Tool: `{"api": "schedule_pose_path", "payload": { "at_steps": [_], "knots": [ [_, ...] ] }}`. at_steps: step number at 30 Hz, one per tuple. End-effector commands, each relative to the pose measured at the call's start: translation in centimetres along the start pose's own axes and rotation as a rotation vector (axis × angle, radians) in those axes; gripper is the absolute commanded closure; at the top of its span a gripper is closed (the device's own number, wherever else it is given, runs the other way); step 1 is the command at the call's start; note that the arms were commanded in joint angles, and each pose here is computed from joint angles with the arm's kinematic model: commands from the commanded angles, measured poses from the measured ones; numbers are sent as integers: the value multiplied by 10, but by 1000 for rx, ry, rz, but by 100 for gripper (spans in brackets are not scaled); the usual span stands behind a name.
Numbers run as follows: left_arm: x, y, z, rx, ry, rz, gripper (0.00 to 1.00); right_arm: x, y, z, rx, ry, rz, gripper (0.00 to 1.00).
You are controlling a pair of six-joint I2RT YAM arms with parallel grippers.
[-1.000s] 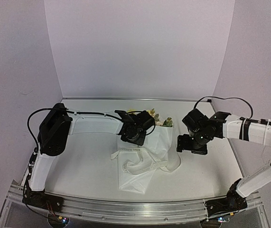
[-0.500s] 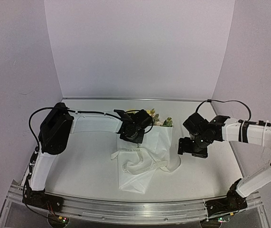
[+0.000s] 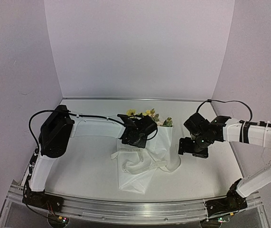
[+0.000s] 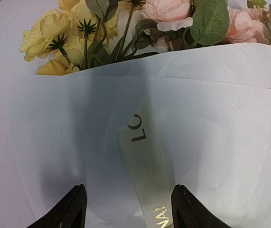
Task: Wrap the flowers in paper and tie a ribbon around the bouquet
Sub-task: Cross the ribbon over the folded bouquet.
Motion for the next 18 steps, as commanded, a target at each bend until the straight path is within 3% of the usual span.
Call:
{"api": "schedule_pose_path", "payload": {
  "at_steps": [1, 6, 18],
  "knots": [
    [17, 19, -4, 56, 4, -77, 36, 6, 2, -2, -1, 14, -34, 13],
    [3, 13, -9, 42, 13, -62, 41, 5, 1, -4, -1, 11, -35, 13],
    [-18, 4, -14, 17, 20, -52, 67, 1, -2, -5, -7, 11, -27, 13]
  ]
}}
Point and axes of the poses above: each gripper's point midway between its finger pads, its own x axis back along the fingers, its own z axis along the line the jaws close on, y = z × x, the point moved 9 cm from there along x, back along the fingers, and after that the axes turned 2 degrees about x, right-handed, at the moved point
